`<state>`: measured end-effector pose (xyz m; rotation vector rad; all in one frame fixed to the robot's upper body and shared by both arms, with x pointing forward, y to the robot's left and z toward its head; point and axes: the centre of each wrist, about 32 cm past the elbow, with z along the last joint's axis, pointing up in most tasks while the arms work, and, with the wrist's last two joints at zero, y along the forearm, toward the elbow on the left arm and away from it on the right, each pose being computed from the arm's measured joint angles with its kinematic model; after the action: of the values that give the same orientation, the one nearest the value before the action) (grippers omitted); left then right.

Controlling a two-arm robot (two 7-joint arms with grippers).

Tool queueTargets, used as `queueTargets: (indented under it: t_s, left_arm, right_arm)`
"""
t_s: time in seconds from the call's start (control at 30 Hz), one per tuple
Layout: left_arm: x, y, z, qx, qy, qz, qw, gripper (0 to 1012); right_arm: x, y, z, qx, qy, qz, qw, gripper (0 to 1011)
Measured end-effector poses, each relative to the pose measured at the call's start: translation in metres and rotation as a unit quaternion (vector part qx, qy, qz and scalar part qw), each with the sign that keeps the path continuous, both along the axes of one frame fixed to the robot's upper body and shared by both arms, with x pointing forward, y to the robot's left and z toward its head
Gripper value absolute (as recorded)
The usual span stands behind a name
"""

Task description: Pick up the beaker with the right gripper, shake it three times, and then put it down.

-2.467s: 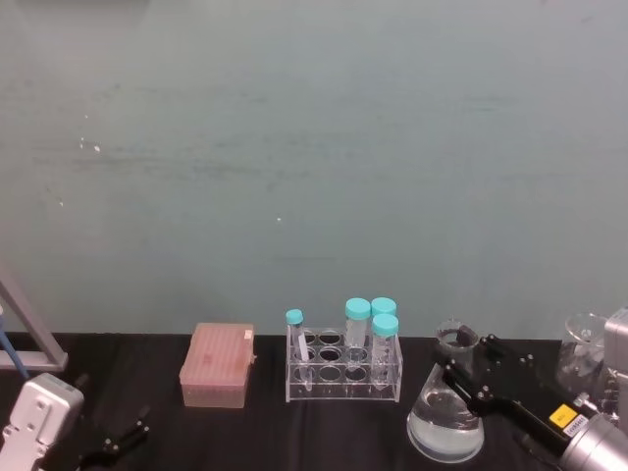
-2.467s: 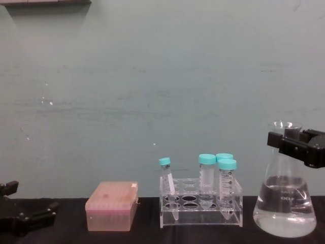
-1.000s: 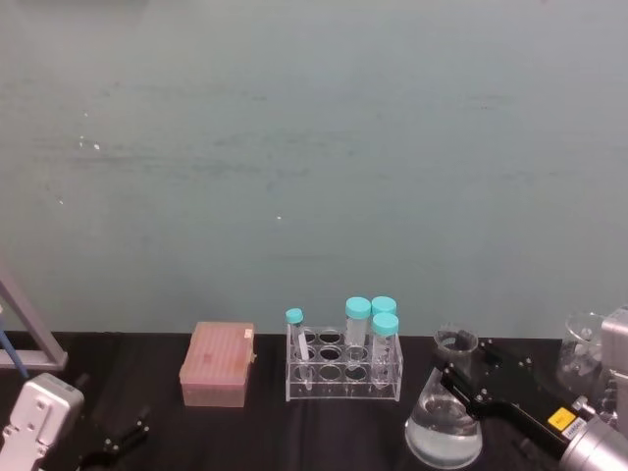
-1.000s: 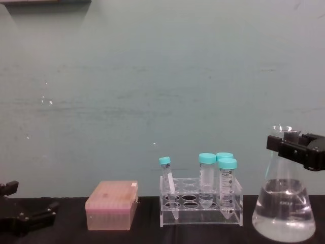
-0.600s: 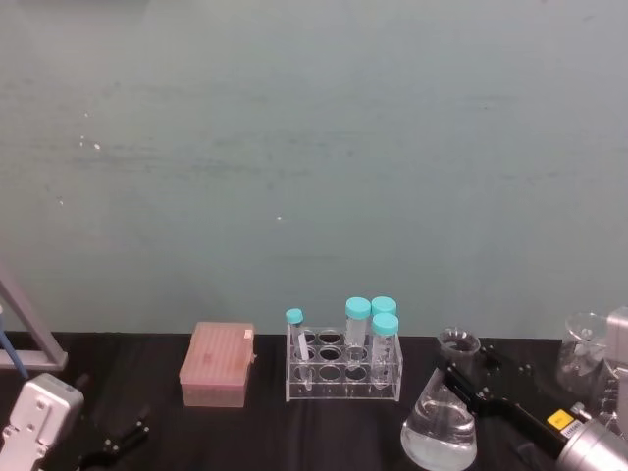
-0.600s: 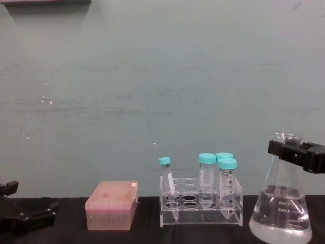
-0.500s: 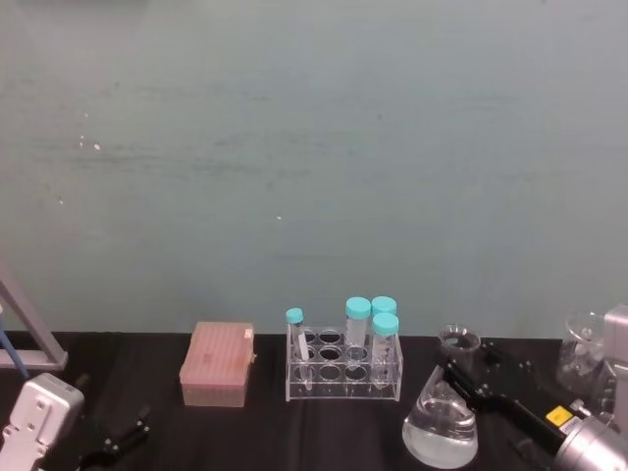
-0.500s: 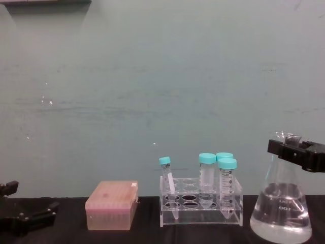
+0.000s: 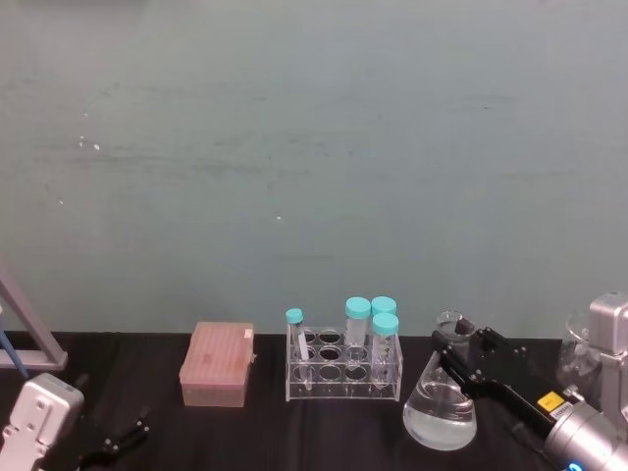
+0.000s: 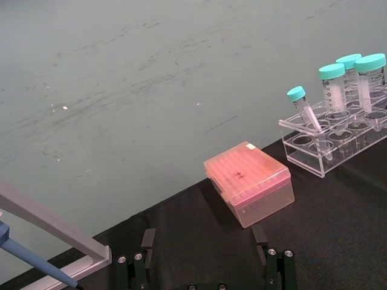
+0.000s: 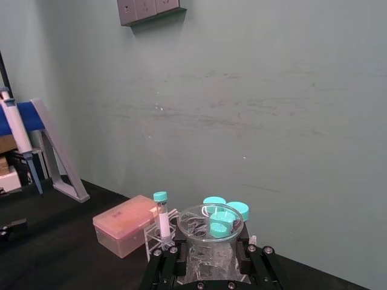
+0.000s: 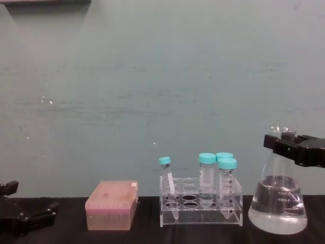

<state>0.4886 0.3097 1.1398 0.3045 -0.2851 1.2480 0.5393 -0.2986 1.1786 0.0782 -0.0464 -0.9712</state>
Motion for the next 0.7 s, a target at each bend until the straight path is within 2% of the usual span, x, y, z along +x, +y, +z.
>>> queueTargets:
  t_s: [0.5, 0.7]
  left_arm:
    - [0.0000, 0.0000, 0.0000, 0.000, 0.000, 0.000, 1.0000, 1000]
    - [0.0000, 0.0000, 0.0000, 0.000, 0.000, 0.000, 1.0000, 1000]
  right_arm:
    - [-0.0041, 0.0057, -0.0059, 0.007, 0.004, 0.003, 1.0000, 461]
    - [-0.0087, 0.0051, -0.0101, 0.006, 0.017, 0.003, 0.9998, 461]
